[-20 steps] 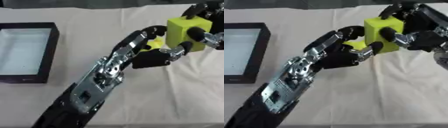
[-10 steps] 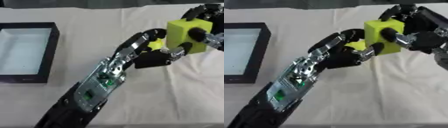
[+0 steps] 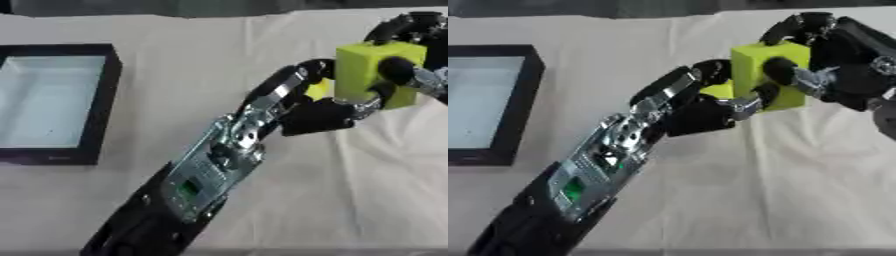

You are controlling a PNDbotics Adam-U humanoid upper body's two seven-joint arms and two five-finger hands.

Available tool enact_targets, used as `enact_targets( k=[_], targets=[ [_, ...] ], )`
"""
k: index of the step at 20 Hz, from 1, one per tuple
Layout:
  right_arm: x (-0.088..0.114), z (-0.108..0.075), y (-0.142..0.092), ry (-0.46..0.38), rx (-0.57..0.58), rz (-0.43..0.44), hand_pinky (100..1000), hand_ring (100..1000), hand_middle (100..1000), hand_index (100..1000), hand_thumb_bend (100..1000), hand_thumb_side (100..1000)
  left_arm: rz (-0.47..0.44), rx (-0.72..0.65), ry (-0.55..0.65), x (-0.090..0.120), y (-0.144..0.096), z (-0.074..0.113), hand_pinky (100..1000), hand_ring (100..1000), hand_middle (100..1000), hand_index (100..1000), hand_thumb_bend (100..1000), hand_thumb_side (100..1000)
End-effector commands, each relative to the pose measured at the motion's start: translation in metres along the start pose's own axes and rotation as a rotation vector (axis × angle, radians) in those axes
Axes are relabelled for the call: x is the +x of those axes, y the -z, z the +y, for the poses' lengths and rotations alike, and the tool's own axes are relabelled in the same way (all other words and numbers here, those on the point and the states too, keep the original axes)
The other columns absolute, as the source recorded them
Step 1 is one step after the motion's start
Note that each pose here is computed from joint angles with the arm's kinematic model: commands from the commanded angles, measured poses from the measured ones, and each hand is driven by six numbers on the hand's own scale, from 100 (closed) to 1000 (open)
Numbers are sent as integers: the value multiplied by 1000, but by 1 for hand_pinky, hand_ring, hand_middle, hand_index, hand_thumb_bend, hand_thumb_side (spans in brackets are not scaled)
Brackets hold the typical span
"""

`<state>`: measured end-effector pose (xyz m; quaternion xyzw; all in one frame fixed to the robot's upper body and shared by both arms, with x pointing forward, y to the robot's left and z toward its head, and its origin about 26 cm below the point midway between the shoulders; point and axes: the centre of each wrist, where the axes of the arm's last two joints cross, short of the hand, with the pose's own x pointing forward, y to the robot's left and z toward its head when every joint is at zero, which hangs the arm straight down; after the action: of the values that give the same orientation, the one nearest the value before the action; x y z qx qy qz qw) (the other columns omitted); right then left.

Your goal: Pick up the objects with one hand, pass them to the other hand, and then place them into the box on the other side of the table.

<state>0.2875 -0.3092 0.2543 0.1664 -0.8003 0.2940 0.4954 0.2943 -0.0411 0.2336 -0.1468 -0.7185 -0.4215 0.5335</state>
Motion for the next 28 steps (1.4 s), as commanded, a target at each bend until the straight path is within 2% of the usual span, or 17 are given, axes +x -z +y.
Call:
enact_targets(
  k=[1,4,8,14,18,19,21,23,25,28],
  targets=[
    [11,-4,1,-31,12,4,453,158,324,511,100,100,-33,2,-4,11,2,-2,896,997,847,887,371,568],
    [10,-3,1,-29,12,12,453,158,324,511,100,100,-29,13,-13,10,3,-2,869,973,787,843,329,568],
    [8,-2,0,-31,13,18,454,159,326,513,100,100,-7,36,-46,7,4,-1,809,916,676,754,100,519],
    [5,-1,-2,-37,18,38,476,199,366,546,100,100,11,72,-123,7,4,-1,711,811,522,599,100,463],
    [2,0,-4,-45,36,74,516,252,421,592,100,100,15,98,-172,7,4,0,655,749,452,507,100,482],
    [1,0,-5,-48,40,85,522,261,429,600,120,100,14,106,-184,7,3,0,651,742,444,498,100,483],
    [-1,0,-6,-57,60,115,555,322,477,648,217,100,12,122,-207,6,3,0,633,710,409,458,100,485],
    [-3,1,-8,-71,91,140,580,373,520,688,271,137,9,134,-229,5,3,0,617,686,385,430,100,486],
    [-5,1,-10,-84,124,158,613,445,582,749,314,230,8,145,-247,4,4,0,605,665,363,406,100,492],
    [-7,2,-12,-94,174,173,637,504,634,801,329,294,10,156,-263,1,4,0,590,643,341,383,100,490]
  ],
)
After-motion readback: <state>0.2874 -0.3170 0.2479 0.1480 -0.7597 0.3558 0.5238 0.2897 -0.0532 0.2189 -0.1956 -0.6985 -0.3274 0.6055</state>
